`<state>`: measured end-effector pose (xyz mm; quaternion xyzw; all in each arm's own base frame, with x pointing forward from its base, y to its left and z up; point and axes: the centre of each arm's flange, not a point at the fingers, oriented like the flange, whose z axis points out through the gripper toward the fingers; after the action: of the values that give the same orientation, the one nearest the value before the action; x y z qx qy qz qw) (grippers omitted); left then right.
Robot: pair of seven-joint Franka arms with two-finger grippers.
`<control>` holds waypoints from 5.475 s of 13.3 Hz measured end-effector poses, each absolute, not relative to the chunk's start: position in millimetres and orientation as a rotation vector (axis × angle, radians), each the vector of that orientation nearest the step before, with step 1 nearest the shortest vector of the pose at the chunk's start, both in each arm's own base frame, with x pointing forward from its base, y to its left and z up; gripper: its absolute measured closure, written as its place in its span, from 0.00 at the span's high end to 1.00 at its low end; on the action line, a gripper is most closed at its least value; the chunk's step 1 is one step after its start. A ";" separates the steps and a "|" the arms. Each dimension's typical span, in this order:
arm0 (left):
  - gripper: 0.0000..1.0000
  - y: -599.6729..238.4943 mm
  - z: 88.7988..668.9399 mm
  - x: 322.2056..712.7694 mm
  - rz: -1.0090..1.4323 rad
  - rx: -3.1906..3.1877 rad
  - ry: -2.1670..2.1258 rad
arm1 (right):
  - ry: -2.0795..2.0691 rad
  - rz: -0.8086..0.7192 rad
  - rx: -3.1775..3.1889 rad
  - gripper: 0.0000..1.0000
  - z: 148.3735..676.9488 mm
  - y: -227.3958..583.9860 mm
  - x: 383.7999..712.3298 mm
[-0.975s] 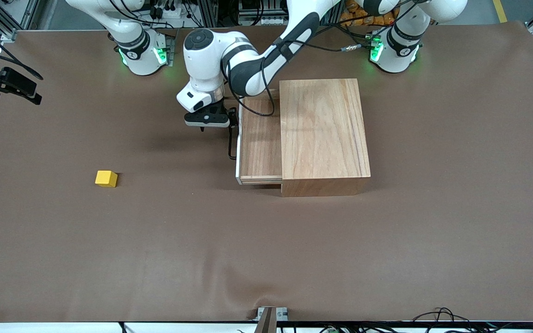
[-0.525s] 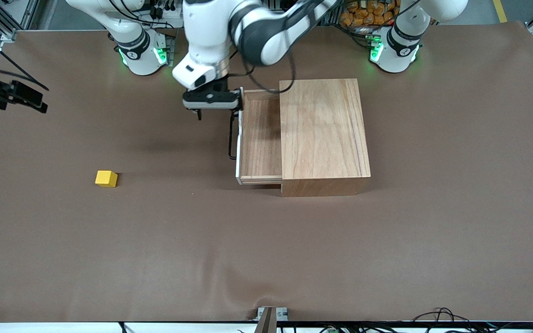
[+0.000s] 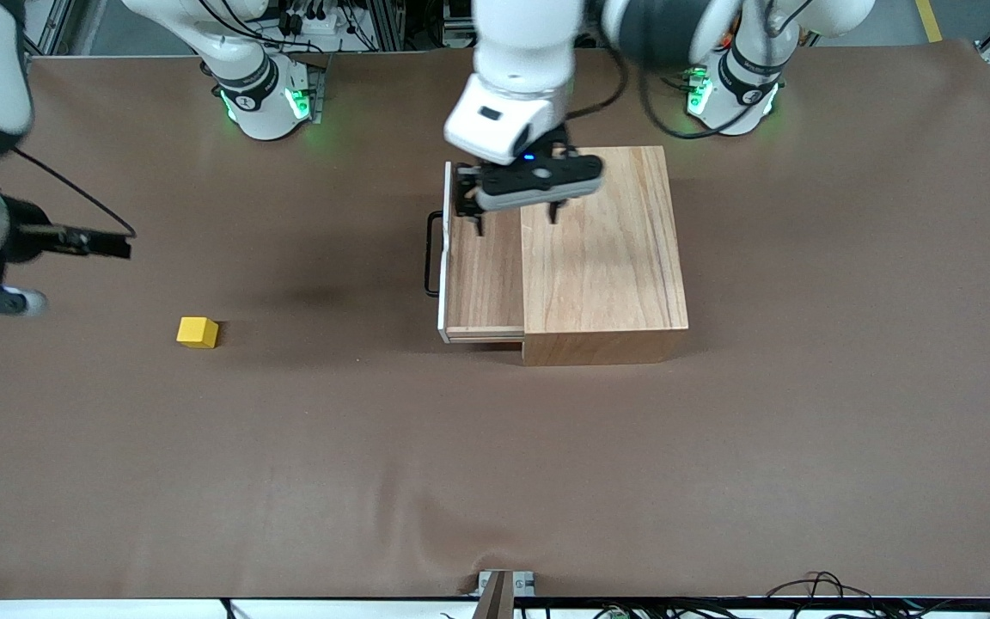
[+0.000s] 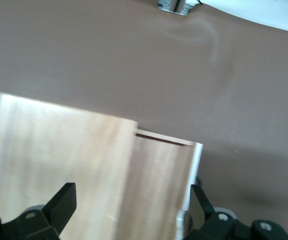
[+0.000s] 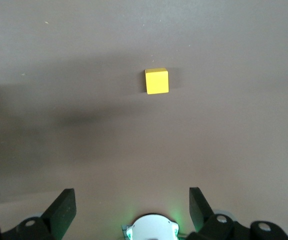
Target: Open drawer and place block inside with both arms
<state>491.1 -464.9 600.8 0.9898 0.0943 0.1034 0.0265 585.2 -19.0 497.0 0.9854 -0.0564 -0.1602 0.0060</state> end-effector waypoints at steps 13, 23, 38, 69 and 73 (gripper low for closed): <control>1.00 -164.4 688.4 509.6 0.105 3.150 0.038 | -0.255 -0.423 3.196 1.00 233.3 -89.8 567.2; 1.00 -42.1 686.9 520.9 0.078 3.163 0.064 | -0.029 -0.381 3.211 1.00 210.7 -66.4 574.2; 1.00 -35.2 652.4 525.3 -0.018 3.171 0.085 | 0.352 -0.372 3.226 0.84 196.9 -102.6 569.4; 1.00 -22.9 641.1 539.5 0.036 3.175 0.134 | -0.302 -0.515 3.310 0.56 362.5 447.6 512.1; 1.00 -21.9 641.1 539.6 0.035 3.175 0.137 | -0.359 -0.514 3.271 0.63 339.2 445.8 510.8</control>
<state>539.6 -21.9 641.1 0.9988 0.0430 0.0112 -0.0182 510.8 445.8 339.2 0.9778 -0.1072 -0.1536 -0.0942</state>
